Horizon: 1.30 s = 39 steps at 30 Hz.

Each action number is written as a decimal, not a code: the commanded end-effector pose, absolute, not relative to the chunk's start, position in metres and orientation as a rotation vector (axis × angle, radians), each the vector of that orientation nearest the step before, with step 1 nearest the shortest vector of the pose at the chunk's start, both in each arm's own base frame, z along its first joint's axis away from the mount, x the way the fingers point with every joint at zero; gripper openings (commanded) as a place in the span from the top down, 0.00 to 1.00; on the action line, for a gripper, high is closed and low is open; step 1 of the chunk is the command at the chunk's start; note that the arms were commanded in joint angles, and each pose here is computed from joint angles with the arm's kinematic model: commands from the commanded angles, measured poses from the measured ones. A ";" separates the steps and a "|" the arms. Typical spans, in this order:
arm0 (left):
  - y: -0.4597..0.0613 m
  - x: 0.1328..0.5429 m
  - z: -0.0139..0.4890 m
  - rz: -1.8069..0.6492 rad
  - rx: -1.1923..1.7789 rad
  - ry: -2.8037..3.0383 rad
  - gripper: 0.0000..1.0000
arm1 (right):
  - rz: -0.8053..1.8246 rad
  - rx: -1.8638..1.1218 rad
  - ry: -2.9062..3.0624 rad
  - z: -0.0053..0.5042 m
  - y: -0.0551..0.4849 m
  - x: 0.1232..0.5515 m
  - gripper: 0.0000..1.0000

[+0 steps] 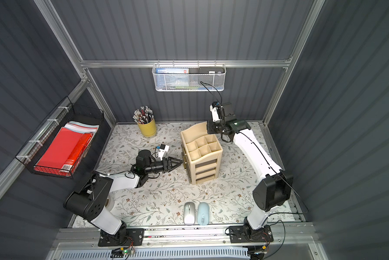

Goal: Take the mice out of the drawer
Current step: Open the drawer in the storage box.

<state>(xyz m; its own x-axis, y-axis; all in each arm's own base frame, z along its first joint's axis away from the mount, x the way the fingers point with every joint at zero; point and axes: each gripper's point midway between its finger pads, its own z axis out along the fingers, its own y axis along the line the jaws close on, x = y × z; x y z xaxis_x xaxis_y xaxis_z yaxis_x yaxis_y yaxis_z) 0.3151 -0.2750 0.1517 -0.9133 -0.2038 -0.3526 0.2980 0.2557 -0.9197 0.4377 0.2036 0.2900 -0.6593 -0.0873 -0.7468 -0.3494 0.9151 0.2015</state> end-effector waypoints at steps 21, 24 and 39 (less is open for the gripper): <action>-0.295 0.343 0.161 -1.838 0.062 1.987 0.47 | 0.389 -0.294 2.356 0.265 0.191 0.424 0.99; -0.301 0.344 0.162 -1.843 0.074 1.984 0.47 | 0.402 -0.295 2.355 0.264 0.192 0.423 0.99; -0.318 0.342 0.145 -1.852 0.094 2.049 0.88 | 0.379 -0.275 2.336 0.268 0.186 0.426 1.00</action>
